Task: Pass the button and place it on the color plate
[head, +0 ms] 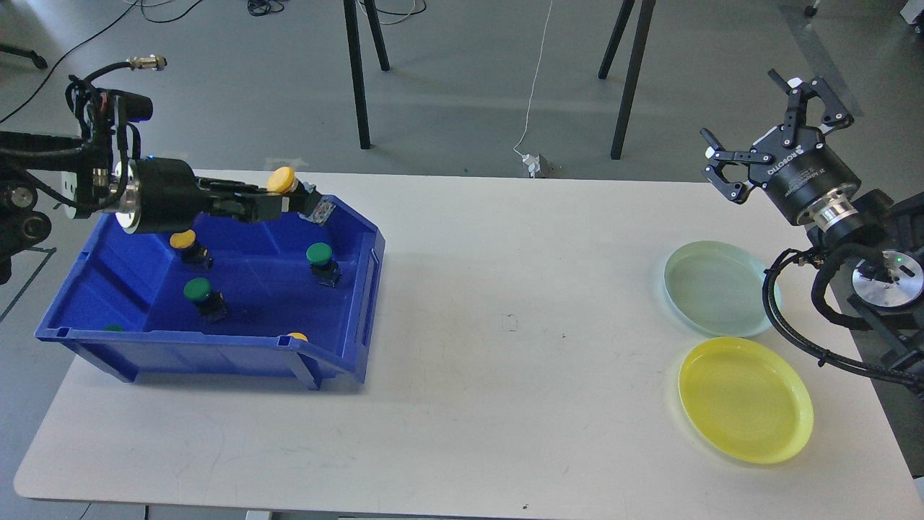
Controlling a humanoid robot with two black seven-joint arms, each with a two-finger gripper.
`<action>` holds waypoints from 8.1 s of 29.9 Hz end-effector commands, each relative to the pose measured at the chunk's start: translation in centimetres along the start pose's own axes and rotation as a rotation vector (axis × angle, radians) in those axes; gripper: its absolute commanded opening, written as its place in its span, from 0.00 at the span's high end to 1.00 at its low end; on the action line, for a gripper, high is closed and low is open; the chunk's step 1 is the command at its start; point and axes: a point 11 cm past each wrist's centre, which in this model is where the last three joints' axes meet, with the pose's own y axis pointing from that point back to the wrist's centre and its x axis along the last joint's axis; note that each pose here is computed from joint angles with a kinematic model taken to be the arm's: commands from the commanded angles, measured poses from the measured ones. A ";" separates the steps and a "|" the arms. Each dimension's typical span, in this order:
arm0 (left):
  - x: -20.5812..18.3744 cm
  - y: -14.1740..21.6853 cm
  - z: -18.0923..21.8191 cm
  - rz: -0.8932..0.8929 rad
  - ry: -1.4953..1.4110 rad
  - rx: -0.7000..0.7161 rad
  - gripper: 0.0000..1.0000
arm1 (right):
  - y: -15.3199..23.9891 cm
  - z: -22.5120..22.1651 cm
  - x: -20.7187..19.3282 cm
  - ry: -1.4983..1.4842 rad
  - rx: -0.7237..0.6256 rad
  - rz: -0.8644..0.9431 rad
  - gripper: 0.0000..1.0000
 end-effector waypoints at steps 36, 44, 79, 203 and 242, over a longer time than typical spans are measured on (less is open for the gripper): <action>0.0 -11.9 10.6 0.149 0.754 -0.655 0.96 | -2.9 8.0 -17.4 0.493 -0.100 -0.547 0.02; 0.1 -11.8 10.3 0.156 0.763 -0.654 0.96 | -3.1 9.4 -18.6 0.501 -0.128 -0.588 0.05; 0.2 -11.8 10.1 0.157 0.783 -0.656 0.70 | -3.8 8.9 -19.5 0.535 -0.086 -0.591 0.99; 1.5 -6.5 7.1 0.167 0.620 -0.518 0.96 | 9.3 0.7 -8.5 0.709 0.116 -0.195 0.01; -0.7 -9.6 6.6 0.140 0.691 -0.517 0.95 | -2.9 14.5 -18.6 -0.003 -0.240 -0.545 0.02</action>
